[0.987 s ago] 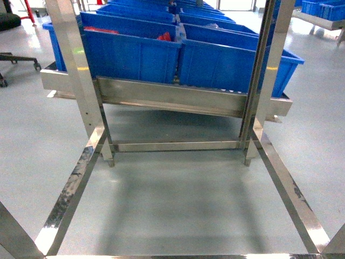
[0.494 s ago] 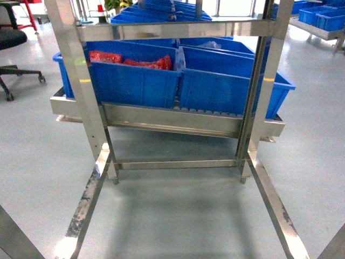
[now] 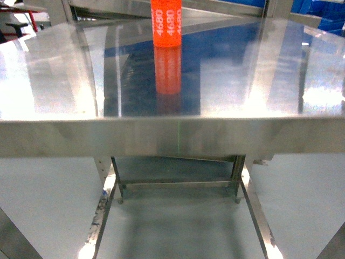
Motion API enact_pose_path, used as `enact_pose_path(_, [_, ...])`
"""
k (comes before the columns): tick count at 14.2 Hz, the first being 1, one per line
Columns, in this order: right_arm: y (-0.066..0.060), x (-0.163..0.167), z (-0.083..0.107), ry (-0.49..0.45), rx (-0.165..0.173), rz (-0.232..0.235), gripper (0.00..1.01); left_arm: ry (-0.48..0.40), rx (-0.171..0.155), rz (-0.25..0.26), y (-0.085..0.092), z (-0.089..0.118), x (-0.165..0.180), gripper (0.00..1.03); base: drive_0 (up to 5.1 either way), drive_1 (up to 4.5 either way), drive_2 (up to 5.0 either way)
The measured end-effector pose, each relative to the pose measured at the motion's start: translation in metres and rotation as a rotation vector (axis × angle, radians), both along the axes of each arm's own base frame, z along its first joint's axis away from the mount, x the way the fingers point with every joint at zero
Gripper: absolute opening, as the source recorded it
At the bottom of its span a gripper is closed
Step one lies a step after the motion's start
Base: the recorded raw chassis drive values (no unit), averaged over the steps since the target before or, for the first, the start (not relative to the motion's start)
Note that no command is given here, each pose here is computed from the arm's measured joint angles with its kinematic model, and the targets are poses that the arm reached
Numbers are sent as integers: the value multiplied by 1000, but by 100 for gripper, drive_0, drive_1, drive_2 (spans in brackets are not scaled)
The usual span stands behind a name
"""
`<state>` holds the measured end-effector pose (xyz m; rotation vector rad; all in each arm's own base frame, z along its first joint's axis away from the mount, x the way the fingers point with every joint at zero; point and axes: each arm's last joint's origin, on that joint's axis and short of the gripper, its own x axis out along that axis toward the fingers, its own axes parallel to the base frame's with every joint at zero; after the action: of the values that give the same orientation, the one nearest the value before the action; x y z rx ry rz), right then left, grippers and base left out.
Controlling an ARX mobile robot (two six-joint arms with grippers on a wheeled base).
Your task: Pick capacitor and pack into box
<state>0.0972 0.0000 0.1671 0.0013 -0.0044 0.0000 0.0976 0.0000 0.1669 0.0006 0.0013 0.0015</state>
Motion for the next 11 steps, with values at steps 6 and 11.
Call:
enact_pose_path(6, [0, 0, 0, 1, 1, 0, 98, 1, 0, -2, 0, 0, 0, 98, 0, 0, 0])
enact_pose_path(11, [0, 0, 1, -6, 1, 0, 98, -8, 0, -1, 0, 1, 0, 98, 0, 0, 0])
